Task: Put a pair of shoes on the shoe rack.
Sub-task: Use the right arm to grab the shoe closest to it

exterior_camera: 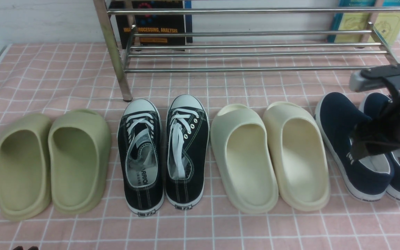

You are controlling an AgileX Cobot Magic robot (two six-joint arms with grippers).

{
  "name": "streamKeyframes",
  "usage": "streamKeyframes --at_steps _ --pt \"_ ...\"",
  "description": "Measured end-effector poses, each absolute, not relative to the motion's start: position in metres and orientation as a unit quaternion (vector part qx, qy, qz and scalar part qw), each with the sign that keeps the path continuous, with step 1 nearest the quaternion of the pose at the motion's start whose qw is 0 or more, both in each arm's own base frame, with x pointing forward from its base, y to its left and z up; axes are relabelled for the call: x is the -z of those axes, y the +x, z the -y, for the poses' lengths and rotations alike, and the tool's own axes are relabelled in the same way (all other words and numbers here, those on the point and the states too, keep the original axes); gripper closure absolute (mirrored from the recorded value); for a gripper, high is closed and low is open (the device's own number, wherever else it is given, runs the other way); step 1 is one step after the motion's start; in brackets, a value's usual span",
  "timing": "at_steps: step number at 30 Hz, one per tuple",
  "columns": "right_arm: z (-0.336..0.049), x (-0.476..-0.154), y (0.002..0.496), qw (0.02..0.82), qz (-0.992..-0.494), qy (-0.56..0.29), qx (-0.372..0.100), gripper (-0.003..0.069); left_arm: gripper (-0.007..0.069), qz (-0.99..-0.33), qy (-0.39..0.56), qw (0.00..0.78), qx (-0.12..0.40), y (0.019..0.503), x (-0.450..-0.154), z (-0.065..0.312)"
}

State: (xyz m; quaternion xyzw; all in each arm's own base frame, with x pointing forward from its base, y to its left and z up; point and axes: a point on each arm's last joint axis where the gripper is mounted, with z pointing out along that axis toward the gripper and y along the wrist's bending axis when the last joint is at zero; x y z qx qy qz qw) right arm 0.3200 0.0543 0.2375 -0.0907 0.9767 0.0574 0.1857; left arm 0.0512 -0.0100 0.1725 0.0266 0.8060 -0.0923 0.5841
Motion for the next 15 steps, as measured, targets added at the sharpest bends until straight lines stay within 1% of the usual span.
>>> streamKeyframes --at_steps 2,3,4,6,7,8,9,10,15 --pt "-0.056 -0.232 0.324 0.186 -0.977 -0.092 -0.056 0.0244 0.0427 -0.806 0.027 0.584 0.092 0.051 -0.173 0.010" --pt "-0.057 -0.221 0.329 0.179 -0.978 -0.091 -0.056 0.0300 0.0426 -0.806 0.027 0.584 0.092 0.051 -0.173 0.010" --pt "-0.057 -0.220 0.330 0.178 -0.978 -0.091 -0.056 0.0308 0.0426 -0.806 0.027 0.584 0.092 0.051 -0.173 0.010" --pt "-0.058 -0.205 0.334 0.156 -0.982 -0.090 -0.055 0.0438 0.0426 -0.806 0.027 0.584 0.092 0.051 -0.173 0.010" --pt "-0.058 -0.203 0.335 0.154 -0.982 -0.090 -0.055 0.0449 0.0426 -0.806 0.027 0.584 0.092 0.051 -0.173 0.010" --pt "-0.059 -0.197 0.336 0.144 -0.984 -0.088 -0.057 0.0531 0.0425 -0.806 0.027 0.584 0.092 0.051 -0.173 0.010" --pt "-0.059 -0.196 0.337 0.142 -0.984 -0.086 -0.058 0.0587 0.0424 -0.806 0.027 0.584 0.092 0.051 -0.173 0.010" --pt "-0.059 -0.196 0.337 0.141 -0.985 -0.084 -0.059 0.0619 0.0424 -0.806 0.027 0.584 0.092 0.051 -0.173 0.010" --pt "-0.059 -0.200 0.336 0.147 -0.984 -0.085 -0.058 0.0622 0.0424 -0.806 0.027 0.584 0.092 0.051 -0.173 0.010"
